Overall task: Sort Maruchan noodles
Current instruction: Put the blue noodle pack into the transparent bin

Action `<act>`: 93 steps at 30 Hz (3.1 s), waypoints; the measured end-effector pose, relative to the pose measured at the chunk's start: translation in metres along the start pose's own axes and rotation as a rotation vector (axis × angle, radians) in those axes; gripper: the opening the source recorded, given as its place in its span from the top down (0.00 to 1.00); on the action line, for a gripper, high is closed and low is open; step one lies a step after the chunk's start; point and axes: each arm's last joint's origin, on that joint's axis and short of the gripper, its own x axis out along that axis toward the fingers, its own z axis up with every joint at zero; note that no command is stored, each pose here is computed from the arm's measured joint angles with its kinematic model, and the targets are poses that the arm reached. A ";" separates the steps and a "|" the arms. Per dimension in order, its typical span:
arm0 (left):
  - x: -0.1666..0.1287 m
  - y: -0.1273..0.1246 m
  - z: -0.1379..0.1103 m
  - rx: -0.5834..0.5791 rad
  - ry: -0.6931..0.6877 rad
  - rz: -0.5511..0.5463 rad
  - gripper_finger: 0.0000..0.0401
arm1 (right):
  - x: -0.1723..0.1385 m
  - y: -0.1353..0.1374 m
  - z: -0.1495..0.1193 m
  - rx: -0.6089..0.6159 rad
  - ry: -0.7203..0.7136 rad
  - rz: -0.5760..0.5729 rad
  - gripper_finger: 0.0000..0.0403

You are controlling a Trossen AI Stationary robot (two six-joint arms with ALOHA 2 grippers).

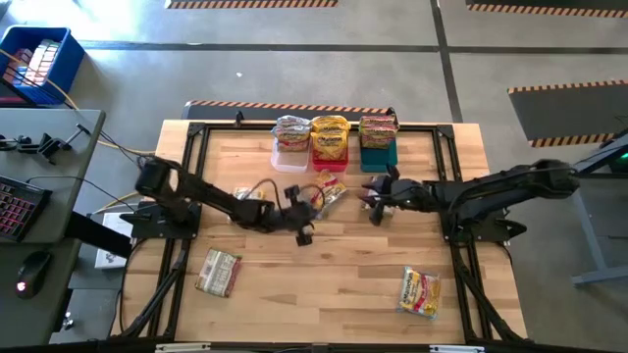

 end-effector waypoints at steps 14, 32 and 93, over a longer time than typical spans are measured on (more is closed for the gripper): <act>0.020 0.082 -0.018 -0.186 0.236 0.187 1.00 | 0.082 0.005 -0.008 0.048 -0.009 -0.013 0.97; 0.018 0.010 -0.010 -0.149 0.094 -0.357 1.00 | 0.092 -0.009 -0.006 0.174 0.016 -0.082 0.99; 0.055 0.075 -0.032 -0.545 0.247 -0.659 0.58 | 0.130 0.052 -0.011 -0.335 0.020 0.480 1.00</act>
